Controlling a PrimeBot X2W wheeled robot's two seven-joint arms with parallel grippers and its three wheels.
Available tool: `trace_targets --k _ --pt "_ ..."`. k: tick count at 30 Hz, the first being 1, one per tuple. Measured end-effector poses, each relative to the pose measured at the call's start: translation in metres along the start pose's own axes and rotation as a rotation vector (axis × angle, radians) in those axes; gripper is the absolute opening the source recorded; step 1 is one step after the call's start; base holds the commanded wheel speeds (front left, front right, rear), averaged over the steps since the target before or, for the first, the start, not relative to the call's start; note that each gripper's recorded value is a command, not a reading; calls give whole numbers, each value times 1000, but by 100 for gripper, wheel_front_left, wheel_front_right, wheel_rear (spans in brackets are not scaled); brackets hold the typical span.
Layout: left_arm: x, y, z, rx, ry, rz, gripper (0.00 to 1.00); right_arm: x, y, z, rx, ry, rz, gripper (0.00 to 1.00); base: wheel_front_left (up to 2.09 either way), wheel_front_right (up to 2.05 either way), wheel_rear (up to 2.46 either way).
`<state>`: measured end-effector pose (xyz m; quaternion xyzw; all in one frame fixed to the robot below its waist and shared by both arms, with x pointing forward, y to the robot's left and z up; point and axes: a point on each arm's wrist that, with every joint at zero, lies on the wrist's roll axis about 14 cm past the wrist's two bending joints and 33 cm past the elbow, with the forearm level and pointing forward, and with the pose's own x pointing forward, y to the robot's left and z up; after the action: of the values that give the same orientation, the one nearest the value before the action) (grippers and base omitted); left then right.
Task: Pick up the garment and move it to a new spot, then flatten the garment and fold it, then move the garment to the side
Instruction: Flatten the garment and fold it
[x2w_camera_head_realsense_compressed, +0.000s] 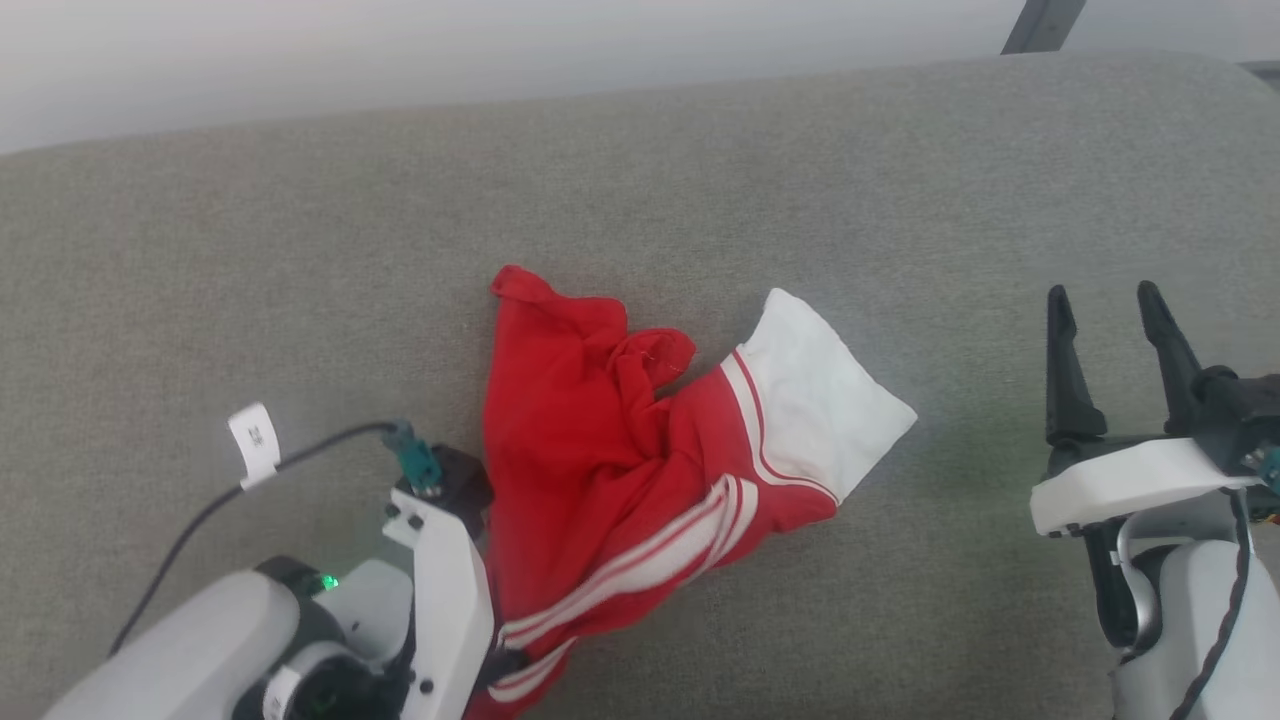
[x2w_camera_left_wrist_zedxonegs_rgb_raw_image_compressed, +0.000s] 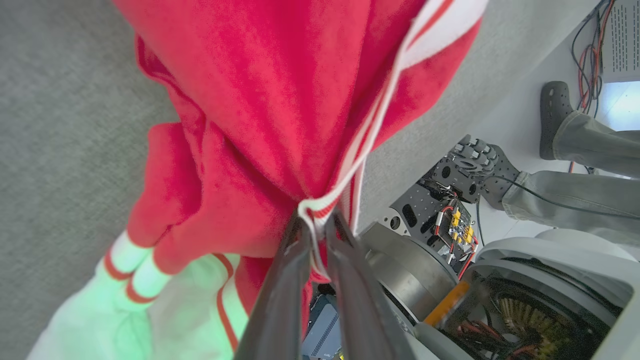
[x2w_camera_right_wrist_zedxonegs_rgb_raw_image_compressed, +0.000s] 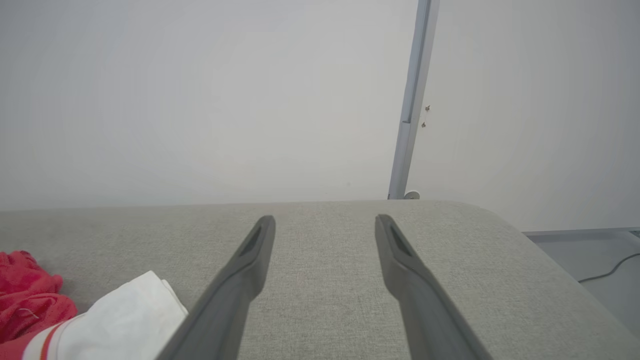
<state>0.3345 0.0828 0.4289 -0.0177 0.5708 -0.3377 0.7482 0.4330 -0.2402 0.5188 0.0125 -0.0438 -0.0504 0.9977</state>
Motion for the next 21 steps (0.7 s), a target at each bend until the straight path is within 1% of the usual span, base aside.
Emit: trace_targets --k 1,2,3,4,5,10,15,19,21 --pt "3 0 -4 -1 2 1 40 1 2 -1 1 3 5 100 0 0 0" --pt "5 1 -8 -3 5 3 71 2 4 -3 2 7 11 100 0 0 0" --pt "7 3 -10 2 5 9 89 2 6 -5 3 13 18 100 0 0 0" --pt "9 8 -12 -4 1 22 100 3 9 -7 3 21 24 100 0 0 0" --pt "12 12 -13 -21 -10 27 100 4 15 -9 5 29 41 100 0 0 0" --pt "12 16 -9 -34 -56 27 100 4 32 -15 14 68 97 100 0 0 0" --pt "-2 12 -3 -57 -137 16 100 -3 47 -31 7 166 176 100 0 0 0" --pt "-24 21 10 -65 -253 60 100 -6 67 -42 8 248 262 100 0 0 0" --pt "-38 28 22 -60 -340 90 100 -8 73 -49 5 297 297 100 0 0 0"
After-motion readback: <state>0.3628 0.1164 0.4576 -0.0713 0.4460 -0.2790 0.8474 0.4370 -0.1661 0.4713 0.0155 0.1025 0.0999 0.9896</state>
